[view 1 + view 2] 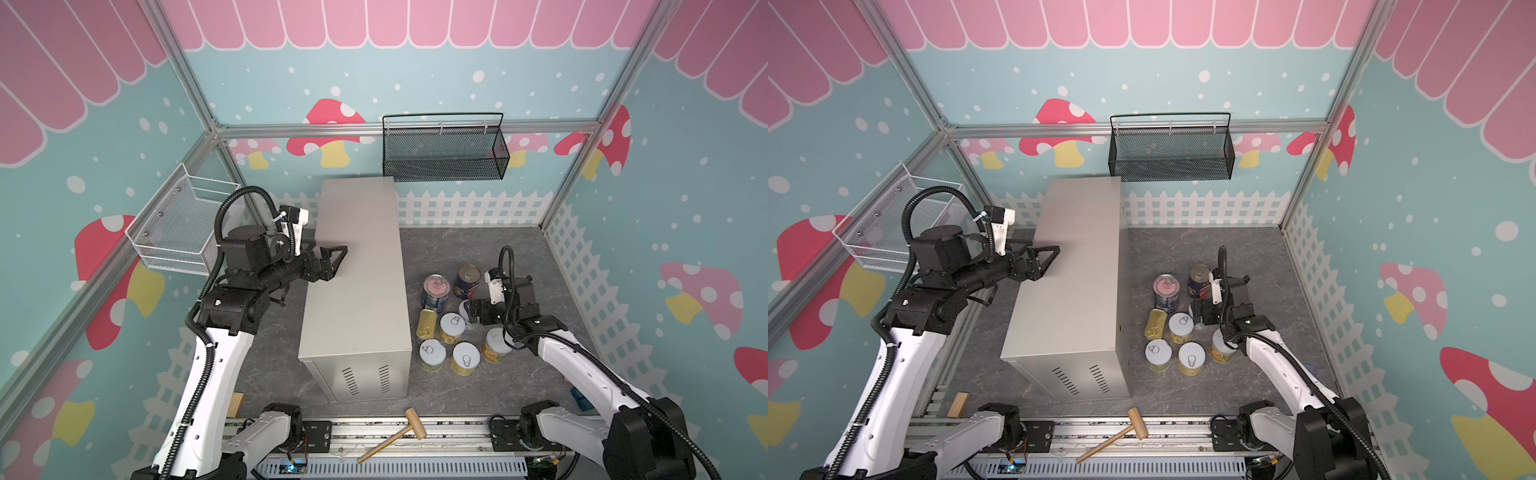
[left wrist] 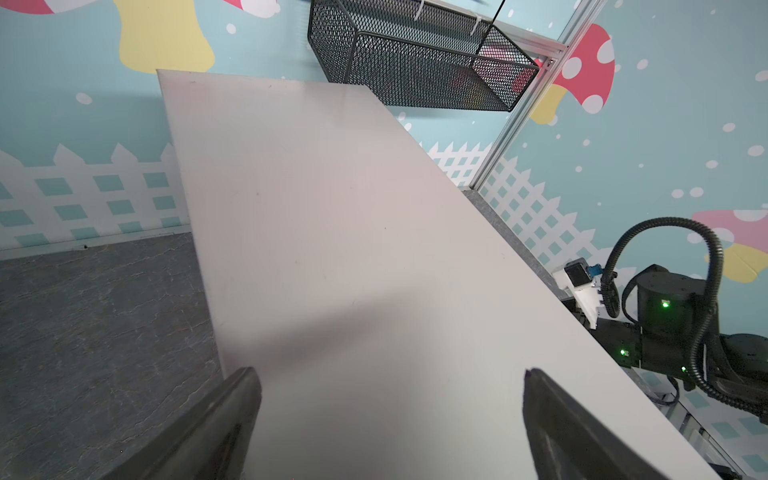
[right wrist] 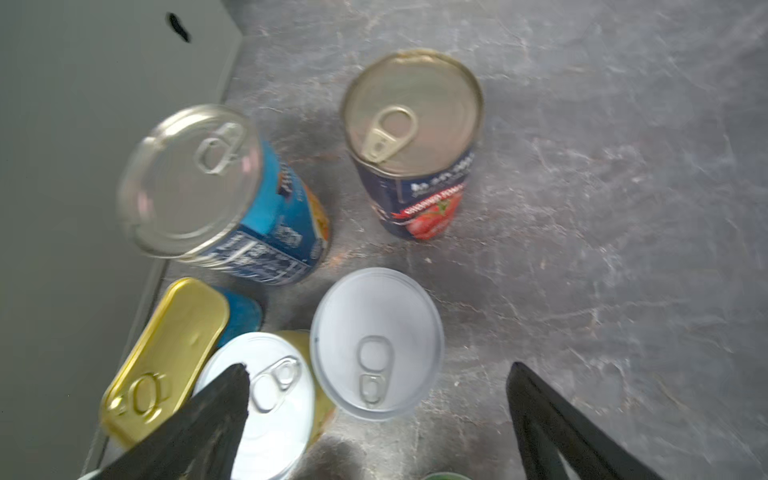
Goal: Place and organize the canned foods onto the counter
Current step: 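Lower the right gripper over the blue-labelled can and close on it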
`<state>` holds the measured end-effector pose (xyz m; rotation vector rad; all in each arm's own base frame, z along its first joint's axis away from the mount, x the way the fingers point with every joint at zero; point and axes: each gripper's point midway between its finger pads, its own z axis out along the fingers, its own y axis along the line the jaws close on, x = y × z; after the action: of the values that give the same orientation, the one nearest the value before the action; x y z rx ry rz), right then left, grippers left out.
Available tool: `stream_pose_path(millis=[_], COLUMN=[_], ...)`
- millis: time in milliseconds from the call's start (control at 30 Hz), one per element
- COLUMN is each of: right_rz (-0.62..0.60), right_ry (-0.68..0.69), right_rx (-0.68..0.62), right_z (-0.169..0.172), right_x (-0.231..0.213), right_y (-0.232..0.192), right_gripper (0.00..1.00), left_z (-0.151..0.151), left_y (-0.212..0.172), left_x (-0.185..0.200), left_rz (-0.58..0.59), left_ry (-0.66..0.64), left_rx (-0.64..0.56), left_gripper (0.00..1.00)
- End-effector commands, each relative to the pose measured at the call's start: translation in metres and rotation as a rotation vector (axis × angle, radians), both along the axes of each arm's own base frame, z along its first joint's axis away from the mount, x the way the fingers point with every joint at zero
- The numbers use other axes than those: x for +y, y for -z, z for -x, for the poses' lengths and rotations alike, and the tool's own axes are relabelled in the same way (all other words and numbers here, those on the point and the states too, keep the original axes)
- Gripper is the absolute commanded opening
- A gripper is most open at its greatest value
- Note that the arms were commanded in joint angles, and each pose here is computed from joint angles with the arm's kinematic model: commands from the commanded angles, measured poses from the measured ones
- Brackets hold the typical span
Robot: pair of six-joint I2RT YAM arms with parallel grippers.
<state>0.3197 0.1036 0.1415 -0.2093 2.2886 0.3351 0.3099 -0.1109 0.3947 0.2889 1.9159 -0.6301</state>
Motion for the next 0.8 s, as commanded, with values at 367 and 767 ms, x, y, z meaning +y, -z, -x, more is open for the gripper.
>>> stream_pose_path(millis=[367, 767], right_rz=[-0.102, -0.04], right_ry=[-0.335, -0.264], right_rx=[-0.098, -0.068], right_z=[-0.003, -0.037], right_x=[0.069, 0.088], right_y=[-0.031, 0.003], right_gripper=[0.98, 0.99], left_z=[0.002, 0.013], left_y=[0.002, -0.015], left_x=[-0.006, -0.007], left_rz=[0.005, 0.001], left_ry=[0.03, 0.049], left_rx=[-0.002, -0.056], left_gripper=[0.99, 0.99])
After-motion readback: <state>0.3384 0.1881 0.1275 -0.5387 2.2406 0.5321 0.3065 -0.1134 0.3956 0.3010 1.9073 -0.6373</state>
